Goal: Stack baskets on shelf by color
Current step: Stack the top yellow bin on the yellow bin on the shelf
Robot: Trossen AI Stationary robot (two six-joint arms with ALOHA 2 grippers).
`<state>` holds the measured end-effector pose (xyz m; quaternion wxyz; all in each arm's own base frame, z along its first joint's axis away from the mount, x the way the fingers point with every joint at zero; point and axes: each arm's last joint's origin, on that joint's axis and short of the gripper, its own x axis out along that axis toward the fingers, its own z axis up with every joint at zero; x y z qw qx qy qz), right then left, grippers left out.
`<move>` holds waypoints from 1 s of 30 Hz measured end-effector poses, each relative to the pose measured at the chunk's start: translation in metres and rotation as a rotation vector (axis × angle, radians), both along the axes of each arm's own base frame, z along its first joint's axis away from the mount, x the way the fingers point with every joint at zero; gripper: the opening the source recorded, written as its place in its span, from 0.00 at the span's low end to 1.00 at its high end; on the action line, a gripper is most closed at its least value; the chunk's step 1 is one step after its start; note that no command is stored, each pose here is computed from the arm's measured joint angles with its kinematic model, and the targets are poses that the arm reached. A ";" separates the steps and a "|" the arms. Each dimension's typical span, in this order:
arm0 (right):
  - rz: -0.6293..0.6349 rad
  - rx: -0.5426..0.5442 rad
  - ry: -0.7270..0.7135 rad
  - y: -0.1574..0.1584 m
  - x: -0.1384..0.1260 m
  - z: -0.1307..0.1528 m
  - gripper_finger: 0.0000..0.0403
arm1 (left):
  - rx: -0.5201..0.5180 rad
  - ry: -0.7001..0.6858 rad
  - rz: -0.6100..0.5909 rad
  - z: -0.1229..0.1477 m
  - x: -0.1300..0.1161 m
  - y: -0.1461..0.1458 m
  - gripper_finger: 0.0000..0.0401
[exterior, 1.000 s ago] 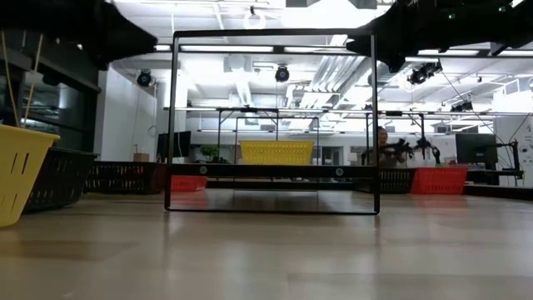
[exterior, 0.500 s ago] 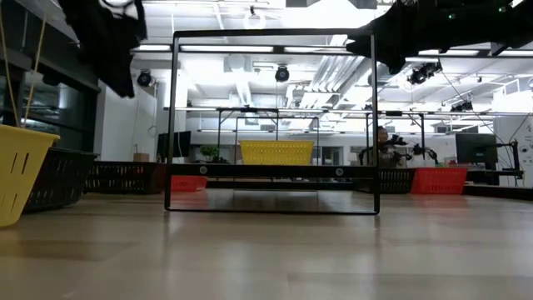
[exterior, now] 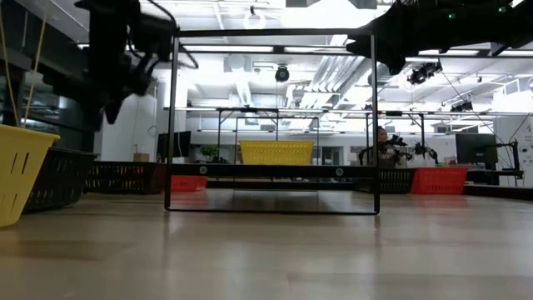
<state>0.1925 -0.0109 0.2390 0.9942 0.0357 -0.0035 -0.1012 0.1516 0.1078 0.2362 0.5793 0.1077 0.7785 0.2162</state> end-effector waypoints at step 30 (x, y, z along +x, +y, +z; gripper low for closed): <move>0.000 0.001 0.031 0.000 0.000 -0.003 0.38 | -0.297 0.120 0.171 -0.054 -0.016 0.066 0.54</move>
